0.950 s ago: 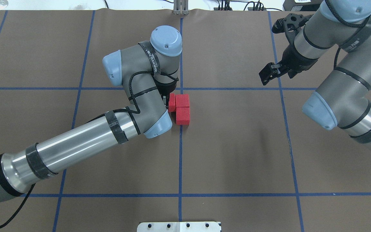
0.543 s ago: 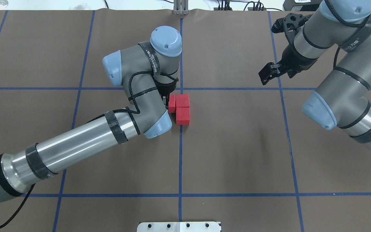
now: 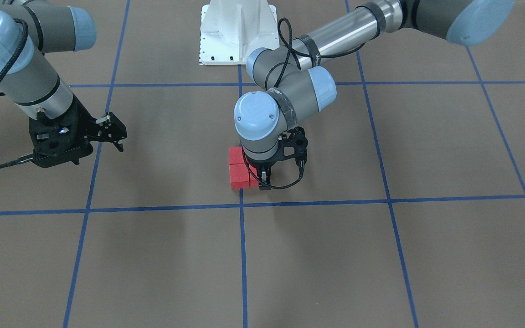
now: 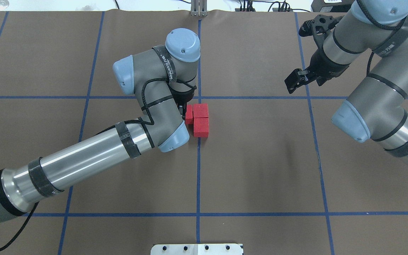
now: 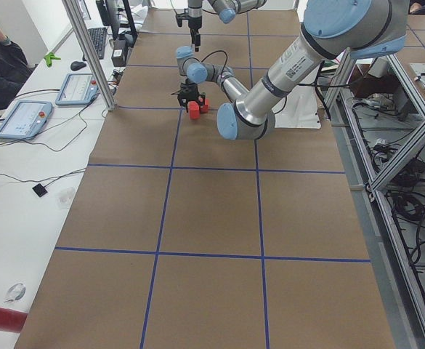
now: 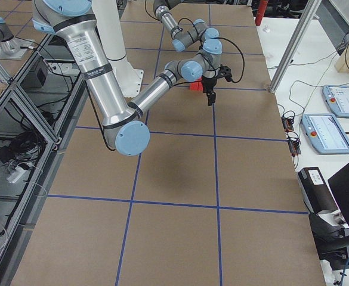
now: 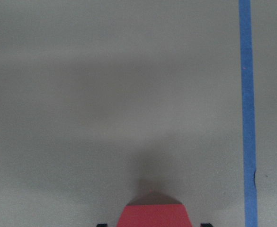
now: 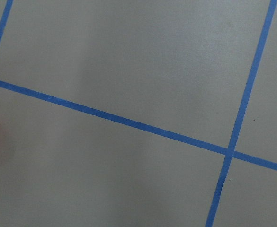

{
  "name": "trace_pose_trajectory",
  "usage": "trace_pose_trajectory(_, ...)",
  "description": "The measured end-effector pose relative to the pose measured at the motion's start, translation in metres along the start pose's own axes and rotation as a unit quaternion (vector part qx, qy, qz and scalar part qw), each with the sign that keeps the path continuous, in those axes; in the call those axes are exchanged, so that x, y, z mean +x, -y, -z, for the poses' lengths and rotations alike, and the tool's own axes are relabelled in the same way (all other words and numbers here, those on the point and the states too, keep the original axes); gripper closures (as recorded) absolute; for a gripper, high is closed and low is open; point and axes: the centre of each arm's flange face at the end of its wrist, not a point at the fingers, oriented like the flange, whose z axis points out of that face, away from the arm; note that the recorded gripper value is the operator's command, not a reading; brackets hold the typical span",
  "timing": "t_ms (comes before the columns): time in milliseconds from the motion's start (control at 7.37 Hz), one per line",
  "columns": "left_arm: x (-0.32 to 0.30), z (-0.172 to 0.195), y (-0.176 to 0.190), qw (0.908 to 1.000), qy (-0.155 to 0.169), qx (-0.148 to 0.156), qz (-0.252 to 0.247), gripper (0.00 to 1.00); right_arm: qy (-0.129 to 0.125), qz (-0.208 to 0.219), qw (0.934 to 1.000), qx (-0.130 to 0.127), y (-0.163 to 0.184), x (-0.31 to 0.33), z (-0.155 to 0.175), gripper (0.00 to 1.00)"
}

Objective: Form red blocks into L shape at center

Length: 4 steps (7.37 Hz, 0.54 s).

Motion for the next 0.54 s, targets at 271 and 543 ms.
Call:
trace_pose_trajectory(271, 0.0, 0.0, 0.001, 1.0, 0.001, 0.003, -0.002, 0.0, 0.001, 0.001, 1.0, 0.0, 0.0, -0.001, 0.001, 0.01)
trace_pose_trajectory(543, 0.012, 0.009, 0.016, 0.9999, -0.005, 0.009, 0.005, 0.0, 0.001, -0.001, 1.0, 0.0, 0.0, -0.002, 0.002, 0.01)
